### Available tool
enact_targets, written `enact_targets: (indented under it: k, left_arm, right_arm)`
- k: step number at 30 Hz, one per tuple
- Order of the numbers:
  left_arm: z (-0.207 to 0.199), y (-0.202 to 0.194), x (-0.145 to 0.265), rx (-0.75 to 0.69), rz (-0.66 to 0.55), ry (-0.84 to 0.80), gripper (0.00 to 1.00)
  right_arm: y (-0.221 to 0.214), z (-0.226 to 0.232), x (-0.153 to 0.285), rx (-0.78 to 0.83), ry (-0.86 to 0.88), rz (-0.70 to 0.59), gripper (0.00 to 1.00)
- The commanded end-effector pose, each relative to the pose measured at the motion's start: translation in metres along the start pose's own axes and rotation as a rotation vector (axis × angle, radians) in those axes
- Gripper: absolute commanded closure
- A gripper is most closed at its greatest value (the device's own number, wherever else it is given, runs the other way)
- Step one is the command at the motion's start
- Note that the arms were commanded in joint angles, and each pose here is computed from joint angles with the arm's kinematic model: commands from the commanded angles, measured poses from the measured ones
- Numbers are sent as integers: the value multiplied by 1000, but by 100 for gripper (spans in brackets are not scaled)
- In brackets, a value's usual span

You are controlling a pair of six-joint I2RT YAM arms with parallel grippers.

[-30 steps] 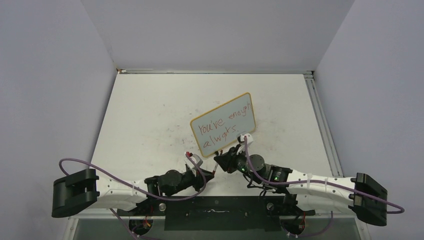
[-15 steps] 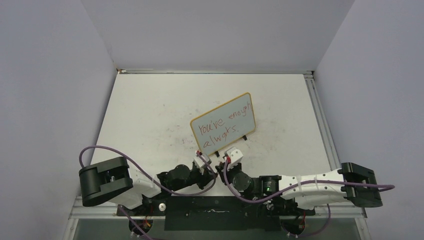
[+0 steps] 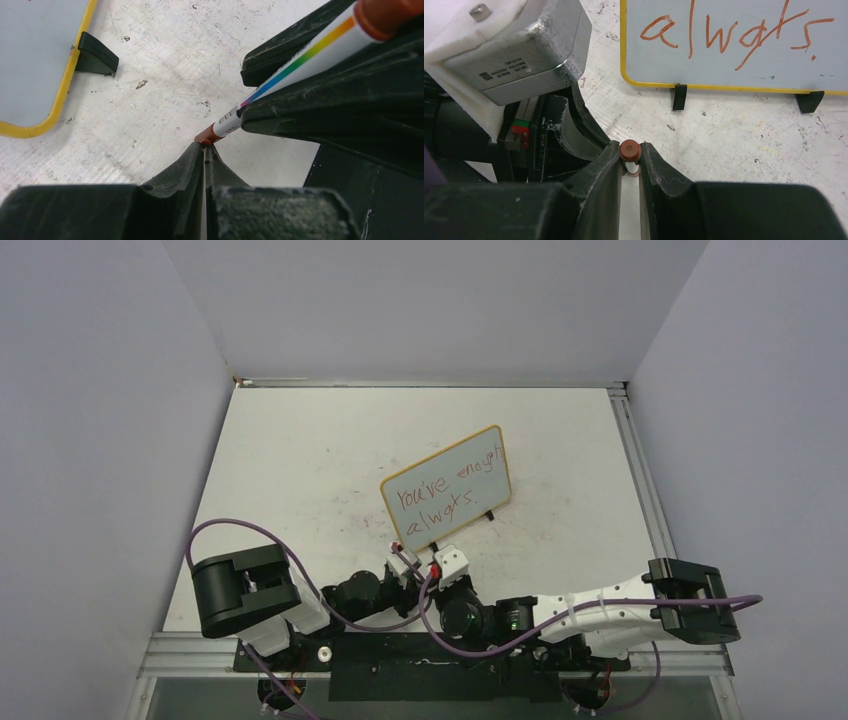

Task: Write a sentence on the whiteboard
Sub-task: Close the whiteboard marker at the center of the board, then place the whiteboard marker at the center of the board.

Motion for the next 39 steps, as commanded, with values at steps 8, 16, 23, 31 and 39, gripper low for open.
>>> enact_targets:
  k: [8, 16, 23, 31, 39]
  left_arm:
    - [-5, 54, -2, 55, -209, -6, 100]
    - [-2, 52, 0, 62, -196, -1, 100]
    - [6, 49, 4, 104, -170, 21, 91]
    - [29, 38, 24, 160, -55, 178, 51]
    - [55, 56, 42, 307, -21, 325, 43]
  right_arm:
    - [-65, 1, 8, 71, 27, 239, 95]
    - [-87, -12, 11, 75, -23, 299, 95]
    - [-60, -24, 8, 51, -147, 246, 95]
    - [-12, -73, -2, -188, -313, 221, 80]
    - [-18, -134, -6, -429, -391, 244, 38]
Point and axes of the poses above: each gripper's point midway between its finger pads, its own x axis back along the fingers, its own z axis along the line the jaws close on, y = z × x, the point moved 2 cm from there along x, back along the fingers, and after that the axes turned 3 degrees about -x, right-handed, at the moved point
